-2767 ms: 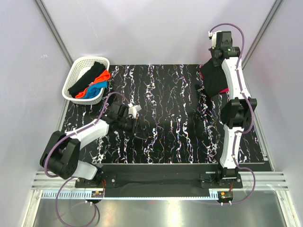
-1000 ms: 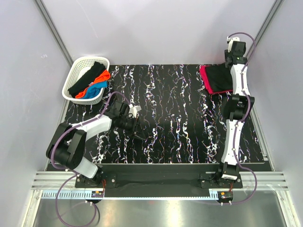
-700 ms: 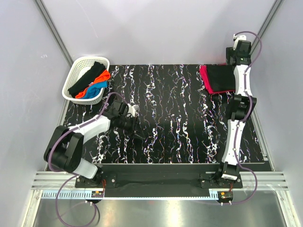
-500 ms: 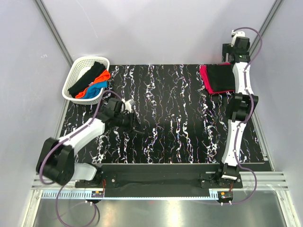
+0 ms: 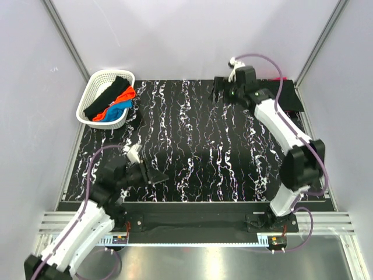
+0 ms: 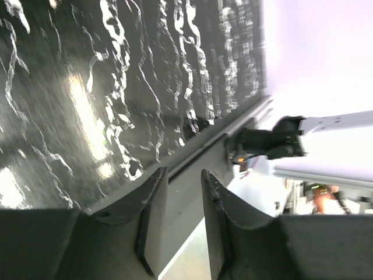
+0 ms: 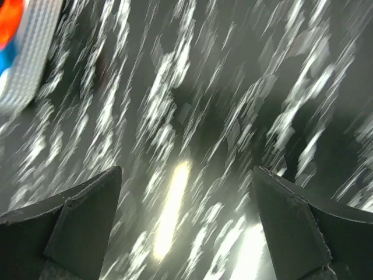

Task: Fold and stack the t-shirts
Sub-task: Reset both grippers

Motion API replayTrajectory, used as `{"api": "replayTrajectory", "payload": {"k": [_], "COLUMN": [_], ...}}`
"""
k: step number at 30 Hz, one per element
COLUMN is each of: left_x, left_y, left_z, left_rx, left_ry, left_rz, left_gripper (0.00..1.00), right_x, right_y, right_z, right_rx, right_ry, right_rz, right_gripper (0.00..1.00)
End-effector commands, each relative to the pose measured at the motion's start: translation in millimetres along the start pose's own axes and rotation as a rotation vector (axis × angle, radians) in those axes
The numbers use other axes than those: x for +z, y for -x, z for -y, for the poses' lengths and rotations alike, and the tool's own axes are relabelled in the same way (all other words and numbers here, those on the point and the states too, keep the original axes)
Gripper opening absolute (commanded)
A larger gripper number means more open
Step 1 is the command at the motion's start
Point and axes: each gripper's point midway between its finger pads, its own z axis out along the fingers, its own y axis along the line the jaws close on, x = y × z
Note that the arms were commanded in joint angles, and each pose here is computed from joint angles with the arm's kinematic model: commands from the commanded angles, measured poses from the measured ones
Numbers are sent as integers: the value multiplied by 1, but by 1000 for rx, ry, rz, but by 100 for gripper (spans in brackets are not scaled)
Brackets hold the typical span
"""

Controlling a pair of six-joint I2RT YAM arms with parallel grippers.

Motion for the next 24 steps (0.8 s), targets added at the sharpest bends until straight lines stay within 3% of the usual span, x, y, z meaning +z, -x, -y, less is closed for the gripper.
{"api": "replayTrajectory", "payload": {"k": [1, 2, 4, 5, 8, 11, 16, 18, 19, 21, 22, 24], "left_x": [-13, -16, -16, -23, -25, -21, -33, -28, -39, -42, -61, -80], "left_y": [-7, -8, -13, -12, -15, -18, -10, -14, -10, -8, -6, 0], "left_z": [9, 11, 7, 15, 16, 14, 41, 40, 58, 62, 80, 94], "left_rx": [-113, -126, -184, -184, -192, -222, -163, -202, -153, -223, -167, -163], "left_ry": [-104, -133, -167, -228, -298, -312, -451, -500, -604, -708, -821, -926], "left_rz": [87, 107, 121, 149, 175, 155, 188, 147, 176, 169, 206, 252], "left_gripper": [36, 37, 39, 40, 44, 46, 55, 56, 56, 56, 58, 62], "right_x": [-45, -45, -69, -71, -100, -124, -152, -157, -163, -167, -172, -184], "right_y": [-27, -66, -83, -122, -150, -213, -252, -271, -263, -273, -260, -264], "right_z": [-27, -23, -25, -18, -15, -8, -10, -11, -17, -22, -30, -45], "right_rx": [295, 394, 472, 539, 621, 696, 783, 787, 801, 844, 884, 910], "right_ry": [123, 105, 114, 80, 71, 61, 106, 136, 189, 240, 307, 420], "right_rz": [-43, -124, -128, -198, -201, -270, -269, -293, -246, -249, -199, -232], "right_gripper": [100, 100, 100, 100, 100, 100, 100, 100, 100, 100, 100, 100]}}
